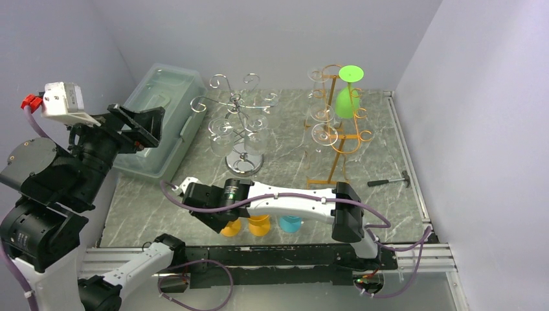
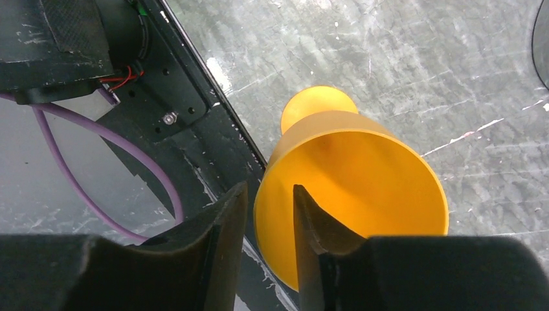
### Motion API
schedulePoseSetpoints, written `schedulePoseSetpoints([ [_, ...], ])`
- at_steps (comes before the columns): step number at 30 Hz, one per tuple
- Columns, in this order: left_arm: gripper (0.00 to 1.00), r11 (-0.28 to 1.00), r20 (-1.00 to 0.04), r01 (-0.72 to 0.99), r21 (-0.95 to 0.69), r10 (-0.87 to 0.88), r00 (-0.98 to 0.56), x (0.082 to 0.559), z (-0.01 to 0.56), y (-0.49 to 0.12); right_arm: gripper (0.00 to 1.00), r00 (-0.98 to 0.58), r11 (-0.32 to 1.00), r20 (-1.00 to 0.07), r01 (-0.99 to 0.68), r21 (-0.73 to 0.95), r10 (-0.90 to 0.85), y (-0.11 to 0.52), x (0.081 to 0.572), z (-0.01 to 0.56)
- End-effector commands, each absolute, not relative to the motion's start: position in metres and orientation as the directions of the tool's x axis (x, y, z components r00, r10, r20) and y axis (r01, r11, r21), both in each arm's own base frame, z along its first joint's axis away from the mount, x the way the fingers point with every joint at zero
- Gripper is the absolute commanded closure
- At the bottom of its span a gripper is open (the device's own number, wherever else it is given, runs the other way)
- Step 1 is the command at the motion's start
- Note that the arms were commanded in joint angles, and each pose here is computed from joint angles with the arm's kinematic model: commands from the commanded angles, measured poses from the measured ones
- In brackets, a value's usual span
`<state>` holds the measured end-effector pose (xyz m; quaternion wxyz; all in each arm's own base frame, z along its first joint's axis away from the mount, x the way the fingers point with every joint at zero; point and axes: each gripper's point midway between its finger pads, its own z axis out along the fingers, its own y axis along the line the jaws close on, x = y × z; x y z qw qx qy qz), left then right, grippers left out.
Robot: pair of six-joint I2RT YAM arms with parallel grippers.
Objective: Take the wine glass off the wine glass rack
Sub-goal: Place the wine glass at the center of the board.
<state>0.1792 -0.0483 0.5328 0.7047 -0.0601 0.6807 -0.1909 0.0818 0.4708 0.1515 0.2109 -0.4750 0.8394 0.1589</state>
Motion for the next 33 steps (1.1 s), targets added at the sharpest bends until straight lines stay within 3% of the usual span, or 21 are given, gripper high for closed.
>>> schedulePoseSetpoints([
  [1, 0.00, 0.916, -0.931, 0.196, -0.349, -0.363, 0.038, 0.176, 0.541, -0.046, 0.63, -0.450, 0.499, -0.544, -0.864, 0.065, -0.708, 0.474, 0.085, 0.165],
  [18, 0.00, 0.914, -0.931, 0.197, -0.355, -0.364, 0.014, 0.182, 0.535, -0.051, 0.36, -0.427, 0.479, -0.633, -0.872, 0.099, -0.646, 0.463, 0.078, 0.238],
  [27, 0.01, 0.915, -0.931, 0.187, -0.356, -0.364, 0.009, 0.184, 0.534, -0.050, 0.29, -0.397, 0.457, -0.718, -0.881, 0.124, -0.571, 0.453, 0.080, 0.301],
  [33, 0.00, 0.913, -0.930, 0.189, -0.360, -0.367, -0.001, 0.186, 0.532, -0.052, 0.27, -0.376, 0.518, -0.802, -0.850, 0.100, -0.464, 0.434, 0.117, 0.359],
])
